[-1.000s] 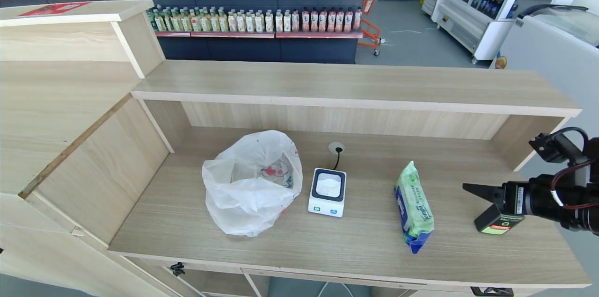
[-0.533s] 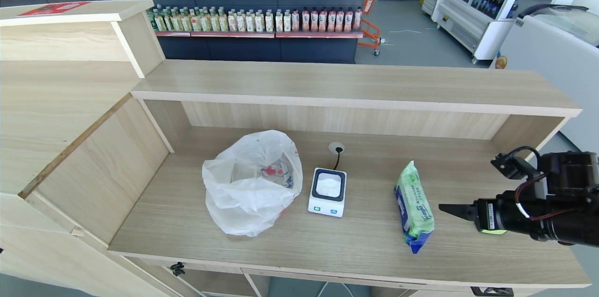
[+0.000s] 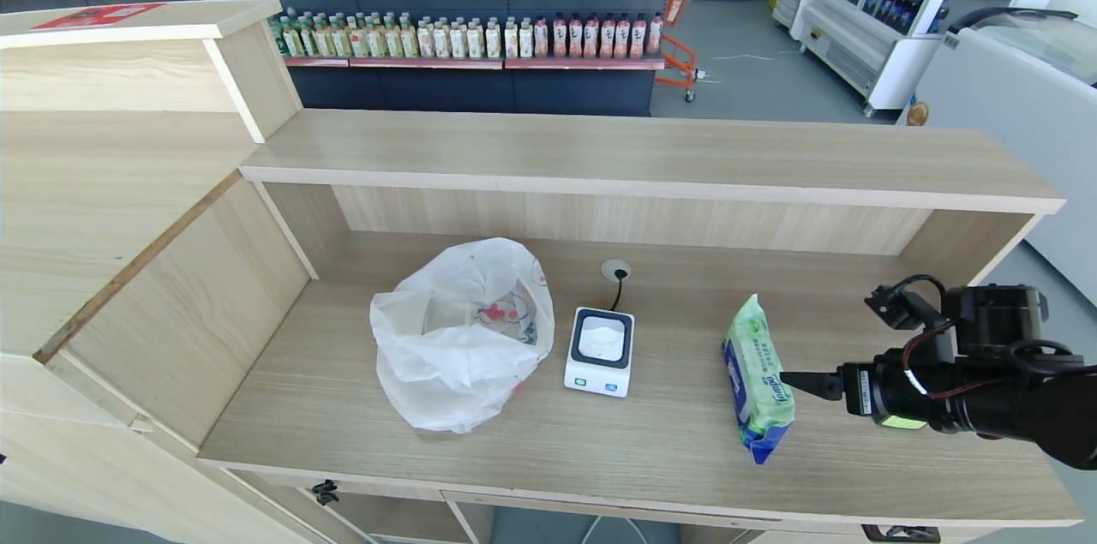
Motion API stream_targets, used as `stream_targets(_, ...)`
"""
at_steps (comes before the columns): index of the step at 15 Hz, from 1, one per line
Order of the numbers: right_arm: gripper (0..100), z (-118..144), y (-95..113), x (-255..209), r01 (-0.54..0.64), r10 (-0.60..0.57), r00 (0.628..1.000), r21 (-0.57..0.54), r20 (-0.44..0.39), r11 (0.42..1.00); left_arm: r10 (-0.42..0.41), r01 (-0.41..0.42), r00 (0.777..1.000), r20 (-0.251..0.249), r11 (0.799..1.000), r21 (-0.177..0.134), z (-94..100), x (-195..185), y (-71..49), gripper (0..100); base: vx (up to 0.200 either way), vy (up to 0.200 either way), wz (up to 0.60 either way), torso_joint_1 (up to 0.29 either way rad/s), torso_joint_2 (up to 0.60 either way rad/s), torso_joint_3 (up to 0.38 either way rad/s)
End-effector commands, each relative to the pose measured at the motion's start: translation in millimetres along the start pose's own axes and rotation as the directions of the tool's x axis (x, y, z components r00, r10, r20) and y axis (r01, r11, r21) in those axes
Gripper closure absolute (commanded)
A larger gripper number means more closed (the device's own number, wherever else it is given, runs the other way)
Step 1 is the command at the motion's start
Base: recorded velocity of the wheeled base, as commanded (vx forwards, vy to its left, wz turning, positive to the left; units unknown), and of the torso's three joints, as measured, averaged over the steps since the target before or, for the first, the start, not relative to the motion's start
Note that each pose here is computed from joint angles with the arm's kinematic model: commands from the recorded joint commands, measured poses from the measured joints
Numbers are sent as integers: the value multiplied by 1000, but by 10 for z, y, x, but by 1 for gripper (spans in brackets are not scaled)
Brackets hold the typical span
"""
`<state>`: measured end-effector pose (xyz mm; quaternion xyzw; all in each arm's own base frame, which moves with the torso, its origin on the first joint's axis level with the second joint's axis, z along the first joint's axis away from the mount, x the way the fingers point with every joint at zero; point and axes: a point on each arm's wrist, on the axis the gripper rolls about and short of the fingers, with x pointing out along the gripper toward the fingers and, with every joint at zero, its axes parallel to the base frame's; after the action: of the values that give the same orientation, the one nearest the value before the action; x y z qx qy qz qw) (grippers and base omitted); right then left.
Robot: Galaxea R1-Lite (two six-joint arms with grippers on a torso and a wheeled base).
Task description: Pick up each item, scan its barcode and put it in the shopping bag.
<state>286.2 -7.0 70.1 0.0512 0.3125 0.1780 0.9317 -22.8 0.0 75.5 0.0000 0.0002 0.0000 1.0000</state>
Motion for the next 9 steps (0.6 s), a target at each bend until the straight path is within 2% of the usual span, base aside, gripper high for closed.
stream_targets(1,0,-122,-19,159,-23,24,998,14,-58,1000,0,0,1000,0,1000,0,0,0,0,0,0,0,0,0,0,0)
stream_targets(9,0,-219,117,692,-115,114,993,-46,-31,992,0,0,1000,0,1000,0,0,0,0,0,0,0,0,0,0,0)
